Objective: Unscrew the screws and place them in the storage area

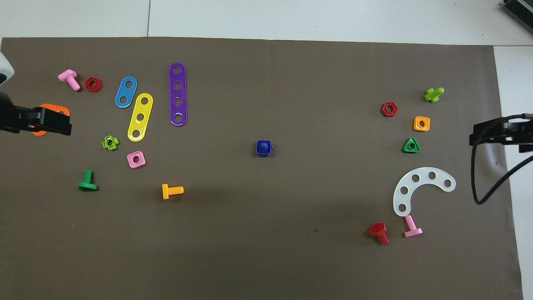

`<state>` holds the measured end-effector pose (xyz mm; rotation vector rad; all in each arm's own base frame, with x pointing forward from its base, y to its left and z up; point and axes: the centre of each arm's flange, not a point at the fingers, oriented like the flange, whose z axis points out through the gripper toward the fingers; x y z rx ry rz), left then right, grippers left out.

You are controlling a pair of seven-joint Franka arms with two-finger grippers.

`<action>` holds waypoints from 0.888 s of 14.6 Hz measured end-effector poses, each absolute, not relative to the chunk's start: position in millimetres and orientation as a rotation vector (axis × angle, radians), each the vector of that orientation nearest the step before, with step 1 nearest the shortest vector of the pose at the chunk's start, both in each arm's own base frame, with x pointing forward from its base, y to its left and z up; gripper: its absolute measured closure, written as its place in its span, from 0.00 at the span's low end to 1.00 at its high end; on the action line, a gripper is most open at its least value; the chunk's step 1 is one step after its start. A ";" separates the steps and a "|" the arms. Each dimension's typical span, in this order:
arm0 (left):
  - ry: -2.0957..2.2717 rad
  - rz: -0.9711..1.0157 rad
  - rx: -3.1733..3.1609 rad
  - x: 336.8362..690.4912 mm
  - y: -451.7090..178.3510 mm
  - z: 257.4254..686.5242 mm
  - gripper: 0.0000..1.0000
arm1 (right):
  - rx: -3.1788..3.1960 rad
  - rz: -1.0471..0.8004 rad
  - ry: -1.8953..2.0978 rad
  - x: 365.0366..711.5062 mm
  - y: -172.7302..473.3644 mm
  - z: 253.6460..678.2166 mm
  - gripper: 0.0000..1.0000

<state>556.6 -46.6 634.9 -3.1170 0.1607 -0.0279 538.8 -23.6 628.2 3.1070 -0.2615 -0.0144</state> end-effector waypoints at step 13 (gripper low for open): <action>0.181 0.033 -3.118 535.1 -125.8 586.0 0.00 | 3.107 -0.014 -0.262 538.8 -23.7 628.2 0.00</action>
